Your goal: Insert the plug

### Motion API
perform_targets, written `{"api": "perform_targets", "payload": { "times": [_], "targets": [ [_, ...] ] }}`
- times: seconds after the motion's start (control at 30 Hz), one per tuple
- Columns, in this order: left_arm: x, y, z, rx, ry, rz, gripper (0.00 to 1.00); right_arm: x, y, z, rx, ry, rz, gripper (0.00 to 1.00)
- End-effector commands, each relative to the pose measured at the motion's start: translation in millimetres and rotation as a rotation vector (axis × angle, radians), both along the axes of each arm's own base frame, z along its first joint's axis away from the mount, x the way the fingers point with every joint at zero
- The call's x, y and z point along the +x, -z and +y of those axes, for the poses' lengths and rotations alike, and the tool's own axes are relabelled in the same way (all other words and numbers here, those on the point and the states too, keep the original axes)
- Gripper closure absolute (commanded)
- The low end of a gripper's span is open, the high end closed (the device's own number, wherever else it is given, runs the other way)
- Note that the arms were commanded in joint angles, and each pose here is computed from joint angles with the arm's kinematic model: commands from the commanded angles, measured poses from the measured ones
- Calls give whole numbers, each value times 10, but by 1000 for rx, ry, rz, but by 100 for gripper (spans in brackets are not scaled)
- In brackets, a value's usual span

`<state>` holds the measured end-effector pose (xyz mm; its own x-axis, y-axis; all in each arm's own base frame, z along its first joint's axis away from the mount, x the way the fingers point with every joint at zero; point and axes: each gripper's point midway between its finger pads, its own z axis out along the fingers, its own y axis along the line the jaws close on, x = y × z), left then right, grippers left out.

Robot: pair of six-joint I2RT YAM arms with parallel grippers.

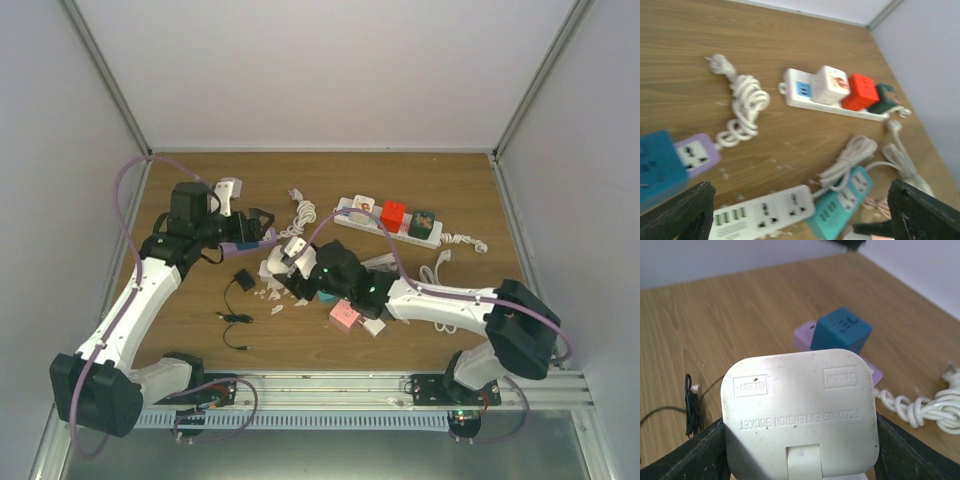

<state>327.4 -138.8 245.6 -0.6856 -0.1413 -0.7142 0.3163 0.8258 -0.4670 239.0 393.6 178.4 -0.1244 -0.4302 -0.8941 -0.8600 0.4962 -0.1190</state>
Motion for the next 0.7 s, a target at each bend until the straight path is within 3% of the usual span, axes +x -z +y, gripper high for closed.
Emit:
{"api": "perform_targets", "payload": {
  "times": [0.0,0.3,0.67],
  "targets": [
    [-205,-126,-307,-137,202,-19,9,90,-492,-81,158,65,-90,36],
    [-532,-150,-500,-283,348,51,26,150,-682,-113,182,114,-87,35],
    [-626,-98,-561,-322,402,103,69,184,-663,-108,164,132,-76,35]
  ]
}}
